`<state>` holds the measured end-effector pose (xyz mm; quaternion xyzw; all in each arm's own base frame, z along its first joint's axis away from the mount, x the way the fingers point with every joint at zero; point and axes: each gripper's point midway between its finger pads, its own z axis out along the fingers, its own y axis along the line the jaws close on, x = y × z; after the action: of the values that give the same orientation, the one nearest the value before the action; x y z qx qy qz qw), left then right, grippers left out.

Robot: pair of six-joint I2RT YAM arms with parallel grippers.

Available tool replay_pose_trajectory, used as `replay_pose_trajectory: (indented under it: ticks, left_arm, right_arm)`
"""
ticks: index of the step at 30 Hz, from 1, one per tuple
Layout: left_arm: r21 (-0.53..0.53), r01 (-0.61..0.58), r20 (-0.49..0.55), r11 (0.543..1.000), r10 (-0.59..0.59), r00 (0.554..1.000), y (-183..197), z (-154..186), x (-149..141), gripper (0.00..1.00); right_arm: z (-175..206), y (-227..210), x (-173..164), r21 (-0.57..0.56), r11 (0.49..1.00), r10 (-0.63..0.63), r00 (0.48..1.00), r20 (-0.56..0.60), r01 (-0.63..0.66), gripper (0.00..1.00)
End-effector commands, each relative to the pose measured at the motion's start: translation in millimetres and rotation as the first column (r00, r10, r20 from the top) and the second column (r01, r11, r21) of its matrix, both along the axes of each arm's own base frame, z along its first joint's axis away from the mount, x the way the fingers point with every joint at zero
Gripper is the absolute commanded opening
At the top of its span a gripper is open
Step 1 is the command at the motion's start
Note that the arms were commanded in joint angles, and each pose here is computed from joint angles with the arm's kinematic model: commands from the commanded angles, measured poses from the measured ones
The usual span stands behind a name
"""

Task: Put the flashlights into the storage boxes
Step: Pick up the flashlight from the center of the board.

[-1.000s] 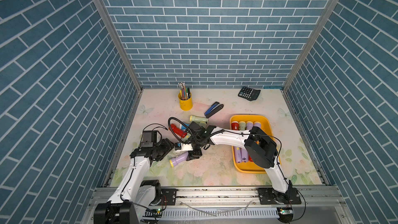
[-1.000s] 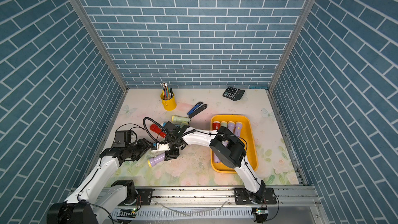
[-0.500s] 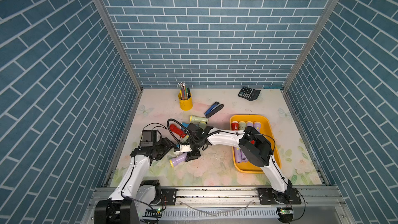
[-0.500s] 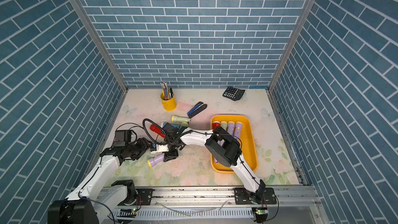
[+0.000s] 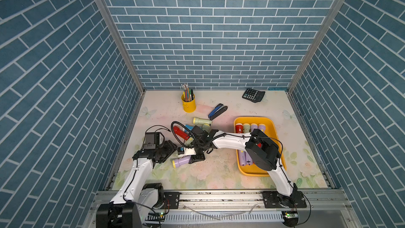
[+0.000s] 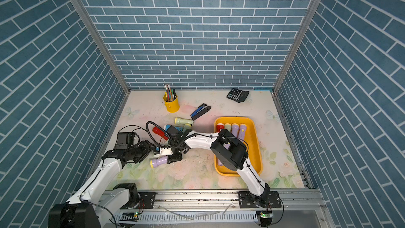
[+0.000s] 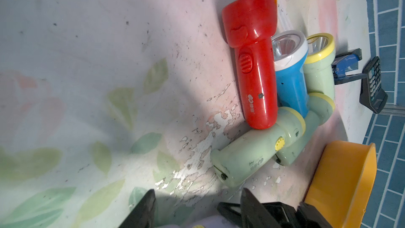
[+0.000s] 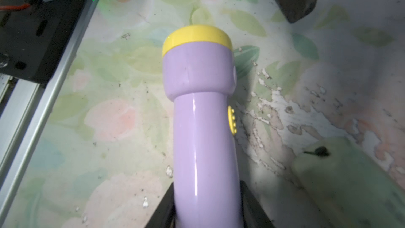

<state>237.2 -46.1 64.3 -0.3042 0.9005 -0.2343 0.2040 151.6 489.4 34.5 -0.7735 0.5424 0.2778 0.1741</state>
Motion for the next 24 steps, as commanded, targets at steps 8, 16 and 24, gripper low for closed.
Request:
replay_pose_trajectory:
  ticks: [8, 16, 24]
  left_arm:
    - [0.002, 0.067, 0.084, 0.998, -0.067, 0.994, -6.5, 23.6, 4.5, 0.61]
    - [-0.020, 0.117, 0.161, 0.993, -0.113, 0.981, -19.3, 40.6, 13.0, 0.60]
    - [0.018, 0.231, 0.217, 0.973, -0.229, 0.949, -52.9, 53.4, 22.4, 0.60]
  right_arm:
    - [57.0, -26.5, -0.4, 0.123, 0.951, -0.275, 0.958, -0.077, 0.283, 0.27]
    - [71.2, -65.4, 16.3, 0.095, 0.819, -0.539, 0.815, -0.210, 0.566, 0.24]
    - [88.3, -109.6, 48.2, 0.028, 0.586, -0.747, 0.554, -0.367, 0.810, 0.22]
